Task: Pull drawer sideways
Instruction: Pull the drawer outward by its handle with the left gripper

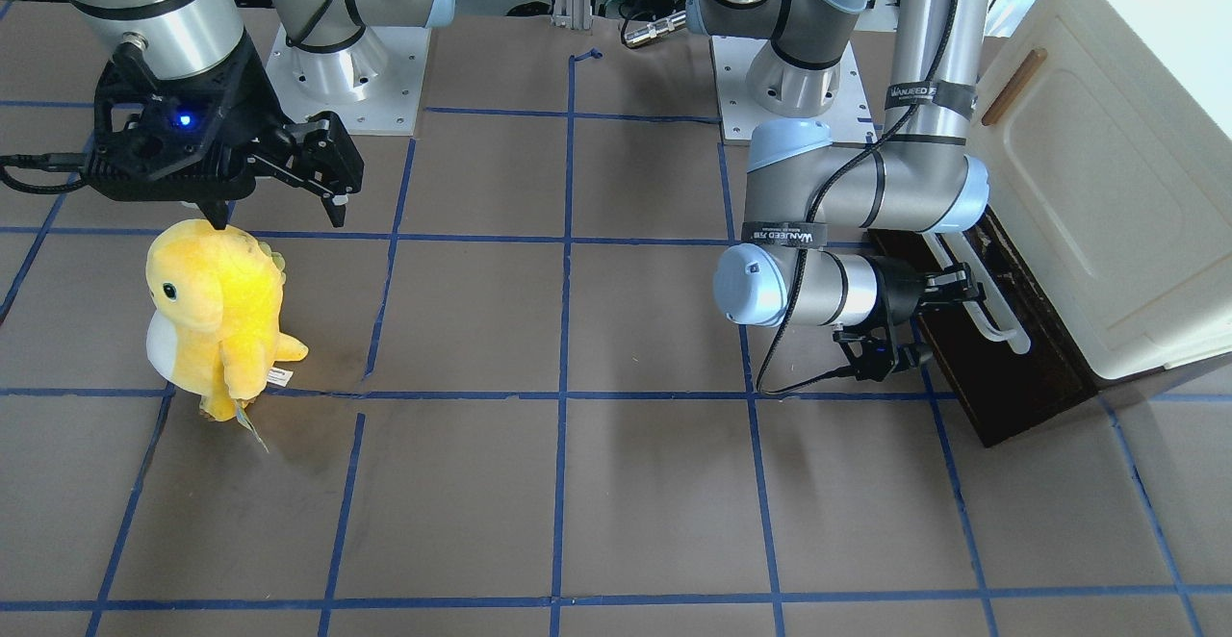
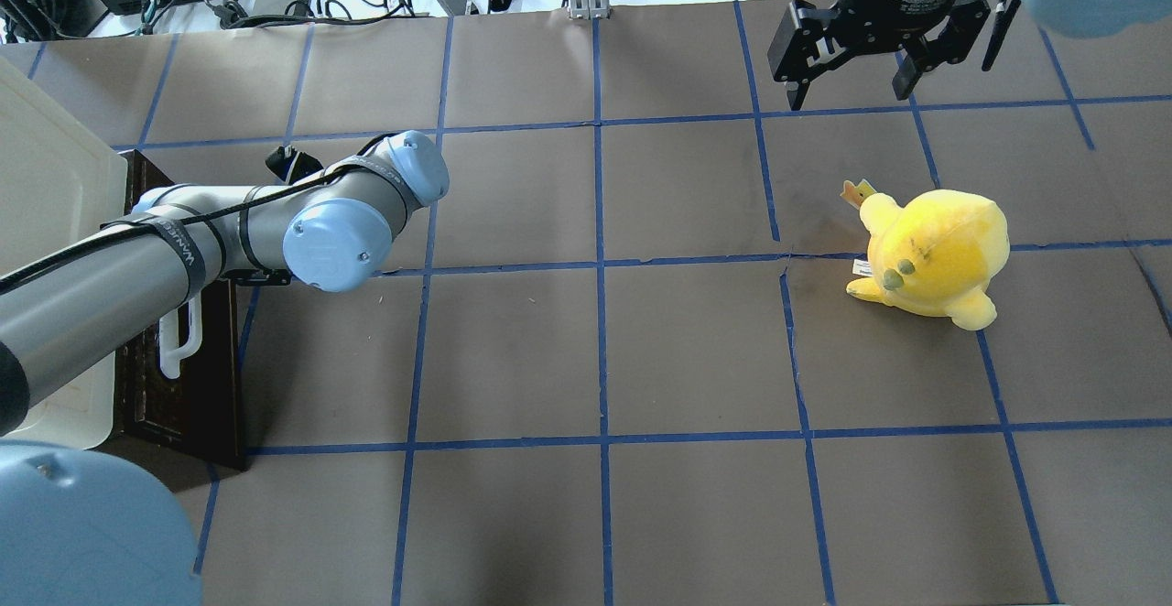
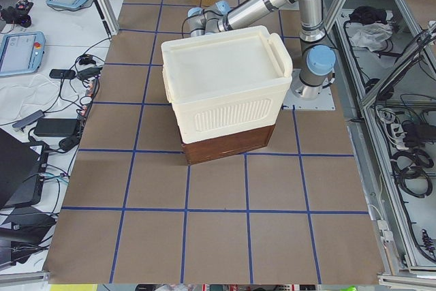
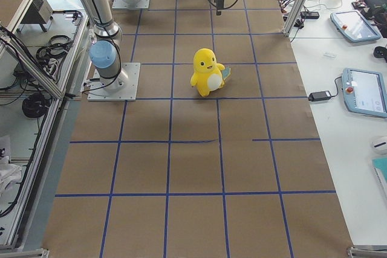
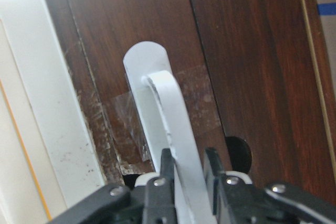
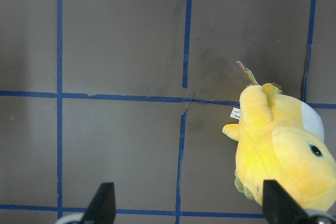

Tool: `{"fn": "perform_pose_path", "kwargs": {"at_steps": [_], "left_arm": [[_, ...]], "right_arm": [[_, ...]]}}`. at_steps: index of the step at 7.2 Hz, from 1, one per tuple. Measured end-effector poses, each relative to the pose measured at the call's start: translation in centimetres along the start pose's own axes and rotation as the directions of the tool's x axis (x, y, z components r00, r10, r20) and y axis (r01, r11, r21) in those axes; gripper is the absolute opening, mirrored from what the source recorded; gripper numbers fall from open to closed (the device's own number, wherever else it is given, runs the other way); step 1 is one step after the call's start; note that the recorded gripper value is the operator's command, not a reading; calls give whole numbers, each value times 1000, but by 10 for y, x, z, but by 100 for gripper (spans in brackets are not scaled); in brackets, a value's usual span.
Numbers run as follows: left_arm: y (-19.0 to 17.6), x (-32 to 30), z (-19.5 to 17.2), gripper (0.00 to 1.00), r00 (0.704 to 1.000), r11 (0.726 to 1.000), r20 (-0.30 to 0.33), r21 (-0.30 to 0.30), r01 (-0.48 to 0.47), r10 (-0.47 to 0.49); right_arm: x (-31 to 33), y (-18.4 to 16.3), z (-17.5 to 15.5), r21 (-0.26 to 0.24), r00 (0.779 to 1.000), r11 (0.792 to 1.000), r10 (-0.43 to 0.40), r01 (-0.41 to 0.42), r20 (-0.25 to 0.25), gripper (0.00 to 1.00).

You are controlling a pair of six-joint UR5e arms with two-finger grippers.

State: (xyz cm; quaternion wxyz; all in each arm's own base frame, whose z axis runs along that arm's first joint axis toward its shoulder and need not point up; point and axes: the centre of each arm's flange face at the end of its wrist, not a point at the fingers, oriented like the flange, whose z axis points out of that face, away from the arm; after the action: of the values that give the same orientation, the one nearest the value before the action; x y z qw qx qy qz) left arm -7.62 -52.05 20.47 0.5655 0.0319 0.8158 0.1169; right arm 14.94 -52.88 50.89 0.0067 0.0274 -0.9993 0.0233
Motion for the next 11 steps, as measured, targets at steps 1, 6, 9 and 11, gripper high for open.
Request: {"fn": "perform_pose_path", "kwargs": {"at_steps": [1, 6, 9, 11], "left_arm": [[1, 5, -6, 21, 1000, 1000, 1, 10, -7, 7], [4, 15, -32, 21, 1000, 998, -2, 58, -15, 15], [5, 21, -49, 21, 999, 997, -50, 75, -3, 6], [5, 24, -61, 21, 998, 996, -70, 90, 2, 4]], "right_arm": [[0, 0, 0, 0, 1000, 1000, 0, 0, 0, 100], [0, 0, 0, 0, 1000, 1000, 0, 0, 0, 100], [0, 0, 0, 0, 1000, 1000, 0, 0, 0, 100], [0, 0, 0, 0, 1000, 1000, 0, 0, 0, 100]]}}
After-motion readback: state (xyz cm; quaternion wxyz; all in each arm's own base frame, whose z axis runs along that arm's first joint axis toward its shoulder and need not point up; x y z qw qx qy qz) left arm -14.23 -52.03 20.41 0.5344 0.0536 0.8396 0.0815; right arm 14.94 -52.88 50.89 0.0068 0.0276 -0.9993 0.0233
